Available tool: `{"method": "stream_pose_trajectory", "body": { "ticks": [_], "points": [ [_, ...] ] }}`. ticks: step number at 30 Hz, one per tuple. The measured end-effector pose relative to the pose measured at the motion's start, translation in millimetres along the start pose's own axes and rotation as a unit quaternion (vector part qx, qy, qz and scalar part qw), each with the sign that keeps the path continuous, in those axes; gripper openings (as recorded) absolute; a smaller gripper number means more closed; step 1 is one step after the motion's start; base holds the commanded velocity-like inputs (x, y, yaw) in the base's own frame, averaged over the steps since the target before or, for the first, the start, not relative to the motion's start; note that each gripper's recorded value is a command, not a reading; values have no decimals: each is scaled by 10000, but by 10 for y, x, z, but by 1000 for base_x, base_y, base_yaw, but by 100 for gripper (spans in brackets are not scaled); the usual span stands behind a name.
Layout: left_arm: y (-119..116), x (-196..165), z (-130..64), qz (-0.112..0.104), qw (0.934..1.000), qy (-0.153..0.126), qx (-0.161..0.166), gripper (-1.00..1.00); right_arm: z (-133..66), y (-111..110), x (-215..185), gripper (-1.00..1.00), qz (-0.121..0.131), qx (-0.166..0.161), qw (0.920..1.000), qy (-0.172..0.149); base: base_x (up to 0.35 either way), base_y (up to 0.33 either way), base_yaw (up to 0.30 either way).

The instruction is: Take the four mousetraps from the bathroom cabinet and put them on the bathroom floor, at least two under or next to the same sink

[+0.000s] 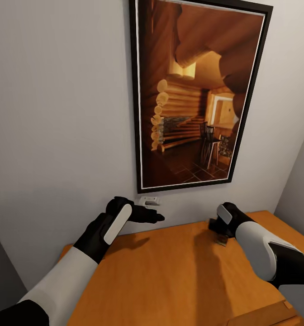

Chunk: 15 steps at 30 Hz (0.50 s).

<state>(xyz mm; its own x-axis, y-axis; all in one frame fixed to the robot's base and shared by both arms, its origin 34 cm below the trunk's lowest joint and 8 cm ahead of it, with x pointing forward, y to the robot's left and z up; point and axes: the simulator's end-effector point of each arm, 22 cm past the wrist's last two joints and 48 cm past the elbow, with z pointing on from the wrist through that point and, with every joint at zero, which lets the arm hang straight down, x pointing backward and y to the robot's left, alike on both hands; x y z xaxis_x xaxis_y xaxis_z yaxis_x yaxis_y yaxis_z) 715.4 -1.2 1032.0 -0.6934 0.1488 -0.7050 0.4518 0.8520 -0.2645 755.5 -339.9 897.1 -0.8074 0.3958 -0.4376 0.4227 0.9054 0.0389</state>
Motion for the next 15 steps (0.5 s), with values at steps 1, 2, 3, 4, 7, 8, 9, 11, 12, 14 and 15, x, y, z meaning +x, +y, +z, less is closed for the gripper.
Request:
{"method": "stream_pose_trajectory", "body": {
  "ticks": [1,2,3,4,7,8,9,11,12,14,15],
  "points": [
    [0,0,0,0,10000,0,-1,100,15,-114,-20,-100,18,94,10000,-25,0,0,0],
    [0,0,0,0,10000,0,0,100,20,-164,-22,-100,10,145,9999,-17,0,0,0],
    [0,0,0,0,10000,-1,0,100,21,-239,-18,-100,-3,214,9998,31,0,0,0],
    [1,0,1,0,10000,1,0,100,11,-309,-6,-100,-38,285,9995,111,0,0,0],
    [1,0,1,0,10000,0,0,100,-32,-488,64,-100,-278,512,9974,413,0,0,0],
    [1,0,1,0,10000,0,0,100,-49,-520,96,-100,-327,539,9966,526,0,0,0],
    [7,0,1,-1,10000,1,-5,100,-110,-532,34,-100,-314,515,9968,530,0,0,0],
    [10,0,0,-3,10000,1,-6,100,-237,-554,-119,-100,-333,521,9971,437,0,0,0],
    [11,0,1,-2,10000,1,-7,100,-272,-552,-148,-100,-341,509,9972,433,0,0,0],
    [11,1,1,-2,10000,2,-7,100,-315,-559,-183,-100,-360,509,9971,429,0,0,0],
    [12,1,1,-1,10000,2,-7,100,-329,-560,-199,-100,-360,507,9972,416,0,0,0]
  ]
}}
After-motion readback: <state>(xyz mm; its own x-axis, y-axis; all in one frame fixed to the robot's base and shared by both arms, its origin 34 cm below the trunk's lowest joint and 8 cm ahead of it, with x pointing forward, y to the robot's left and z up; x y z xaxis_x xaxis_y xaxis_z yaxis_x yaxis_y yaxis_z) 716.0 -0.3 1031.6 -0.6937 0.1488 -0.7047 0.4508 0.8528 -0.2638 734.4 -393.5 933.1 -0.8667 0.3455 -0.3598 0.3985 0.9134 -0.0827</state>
